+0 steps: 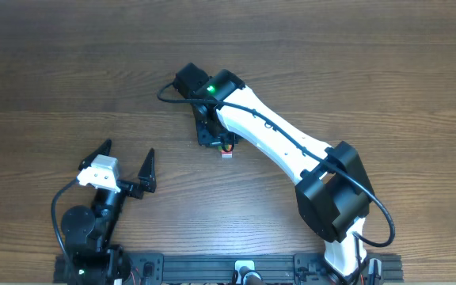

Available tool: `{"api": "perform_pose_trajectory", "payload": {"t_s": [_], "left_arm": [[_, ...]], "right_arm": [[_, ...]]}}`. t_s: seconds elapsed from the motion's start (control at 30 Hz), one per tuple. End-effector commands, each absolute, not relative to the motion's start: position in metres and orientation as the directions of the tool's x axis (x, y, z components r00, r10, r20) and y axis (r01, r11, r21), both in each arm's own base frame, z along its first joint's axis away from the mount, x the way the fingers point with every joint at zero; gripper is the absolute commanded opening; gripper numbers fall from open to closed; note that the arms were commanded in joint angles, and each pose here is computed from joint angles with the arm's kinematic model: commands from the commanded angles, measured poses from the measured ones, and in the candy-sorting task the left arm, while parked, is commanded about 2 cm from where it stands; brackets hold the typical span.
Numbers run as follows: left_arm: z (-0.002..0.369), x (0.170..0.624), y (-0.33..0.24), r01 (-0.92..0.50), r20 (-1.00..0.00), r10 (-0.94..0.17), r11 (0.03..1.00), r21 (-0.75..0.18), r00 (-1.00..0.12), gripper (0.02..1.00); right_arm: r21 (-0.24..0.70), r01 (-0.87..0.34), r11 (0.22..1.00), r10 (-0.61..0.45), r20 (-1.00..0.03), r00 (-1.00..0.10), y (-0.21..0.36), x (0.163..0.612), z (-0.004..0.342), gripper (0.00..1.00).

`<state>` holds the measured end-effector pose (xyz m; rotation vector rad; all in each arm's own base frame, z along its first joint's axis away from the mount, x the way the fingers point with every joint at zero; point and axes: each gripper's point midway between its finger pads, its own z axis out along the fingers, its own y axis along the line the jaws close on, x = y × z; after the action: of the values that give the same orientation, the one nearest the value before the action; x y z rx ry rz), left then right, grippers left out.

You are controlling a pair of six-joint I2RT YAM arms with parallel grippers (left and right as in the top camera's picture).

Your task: Stack Cubes

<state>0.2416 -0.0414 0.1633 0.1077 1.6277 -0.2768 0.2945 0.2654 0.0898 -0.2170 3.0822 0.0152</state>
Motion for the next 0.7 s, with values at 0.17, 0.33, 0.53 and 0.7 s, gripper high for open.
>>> {"api": "perform_pose_trajectory", "payload": {"t_s": [0.17, 0.33, 0.53, 0.7], "left_arm": [[0.1615, 0.2411, -0.0436, 0.248, -0.994, -0.083, 0.964, -0.1, -0.078, 1.0], [0.1616, 0.2411, -0.0436, 0.248, -0.994, -0.083, 0.964, -0.1, -0.077, 1.0], [0.1616, 0.2411, -0.0436, 0.248, -0.994, -0.082, 0.964, -0.099, -0.077, 1.0], [0.1615, 0.2411, -0.0436, 0.248, -0.994, -0.083, 0.964, -0.1, -0.078, 1.0]], "right_arm": [[0.019, -0.113, 0.993, -0.111, -0.074, -0.991, 0.2611, 0.2984, 0.0976, 0.012], [0.021, -0.112, 0.993, -0.11, -0.078, -0.991, 0.2615, 0.2994, 0.0977, 0.012], [0.015, -0.098, 0.995, -0.096, -0.087, -0.992, 0.2599, 0.3019, 0.0977, 0.012], [0.007, -0.09, 0.996, -0.089, -0.096, -0.991, 0.2585, 0.3039, 0.0979, 0.014]]}}
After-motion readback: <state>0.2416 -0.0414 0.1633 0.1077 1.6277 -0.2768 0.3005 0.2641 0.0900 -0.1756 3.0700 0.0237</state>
